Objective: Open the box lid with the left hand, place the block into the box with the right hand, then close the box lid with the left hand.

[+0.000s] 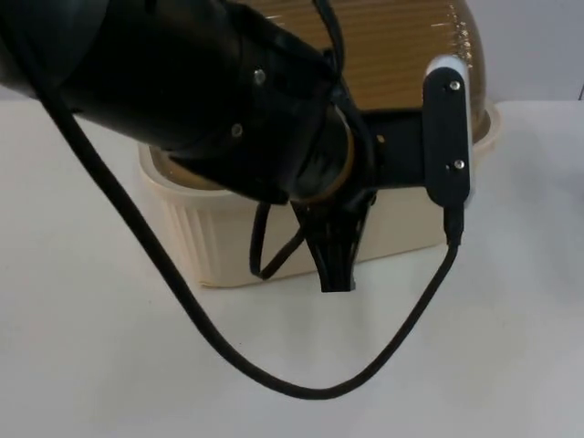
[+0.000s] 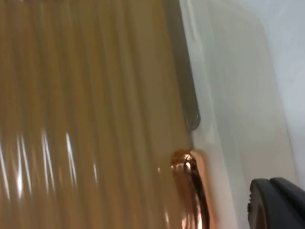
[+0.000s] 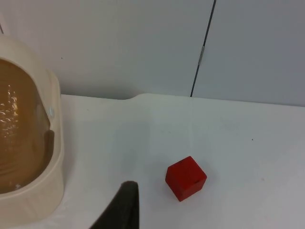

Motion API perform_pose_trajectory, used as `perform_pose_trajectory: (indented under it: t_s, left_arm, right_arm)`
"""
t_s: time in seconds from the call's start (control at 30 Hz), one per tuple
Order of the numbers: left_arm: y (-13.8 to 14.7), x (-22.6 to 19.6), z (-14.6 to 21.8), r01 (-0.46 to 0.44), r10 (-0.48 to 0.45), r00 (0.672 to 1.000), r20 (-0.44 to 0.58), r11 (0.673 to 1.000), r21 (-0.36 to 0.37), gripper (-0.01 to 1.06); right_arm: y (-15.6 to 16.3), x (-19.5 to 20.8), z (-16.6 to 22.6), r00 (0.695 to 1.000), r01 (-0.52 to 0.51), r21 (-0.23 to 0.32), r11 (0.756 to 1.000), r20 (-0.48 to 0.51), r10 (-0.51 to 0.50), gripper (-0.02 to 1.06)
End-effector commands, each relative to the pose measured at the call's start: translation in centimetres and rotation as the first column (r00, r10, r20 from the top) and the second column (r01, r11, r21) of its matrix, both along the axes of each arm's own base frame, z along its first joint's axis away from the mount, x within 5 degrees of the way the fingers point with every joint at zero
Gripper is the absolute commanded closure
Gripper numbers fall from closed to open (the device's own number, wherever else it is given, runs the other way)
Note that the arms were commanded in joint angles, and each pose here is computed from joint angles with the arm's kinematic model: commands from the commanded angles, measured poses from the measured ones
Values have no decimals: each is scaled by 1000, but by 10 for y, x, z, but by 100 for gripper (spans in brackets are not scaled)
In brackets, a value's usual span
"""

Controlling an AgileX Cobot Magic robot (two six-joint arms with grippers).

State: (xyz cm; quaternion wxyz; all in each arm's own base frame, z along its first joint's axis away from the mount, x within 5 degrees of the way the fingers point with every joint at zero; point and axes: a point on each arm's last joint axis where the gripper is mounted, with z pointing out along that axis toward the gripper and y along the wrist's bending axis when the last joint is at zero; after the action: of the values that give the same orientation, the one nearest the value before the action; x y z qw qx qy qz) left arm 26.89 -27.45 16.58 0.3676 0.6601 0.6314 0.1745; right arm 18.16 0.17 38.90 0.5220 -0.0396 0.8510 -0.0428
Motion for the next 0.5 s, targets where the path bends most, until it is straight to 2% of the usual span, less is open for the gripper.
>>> perform_pose_trajectory:
  t_s: [0.0, 0.13, 0.47]
  left_arm:
    - [-3, 1, 5, 9, -9, 1000, 19, 1000, -5, 105]
    - [-6, 5, 11, 3, -3, 999, 40, 1000, -20, 105]
    - [-5, 8, 3, 5, -5, 999, 45, 1000, 13, 105]
  right_arm:
    - [-1, 0, 4, 1000, 2, -8, 1000, 21, -2, -1]
    - [-1, 0, 4, 1000, 2, -8, 1000, 21, -2, -1]
    - [-1, 0, 4, 1000, 2, -8, 1000, 22, -2, -1]
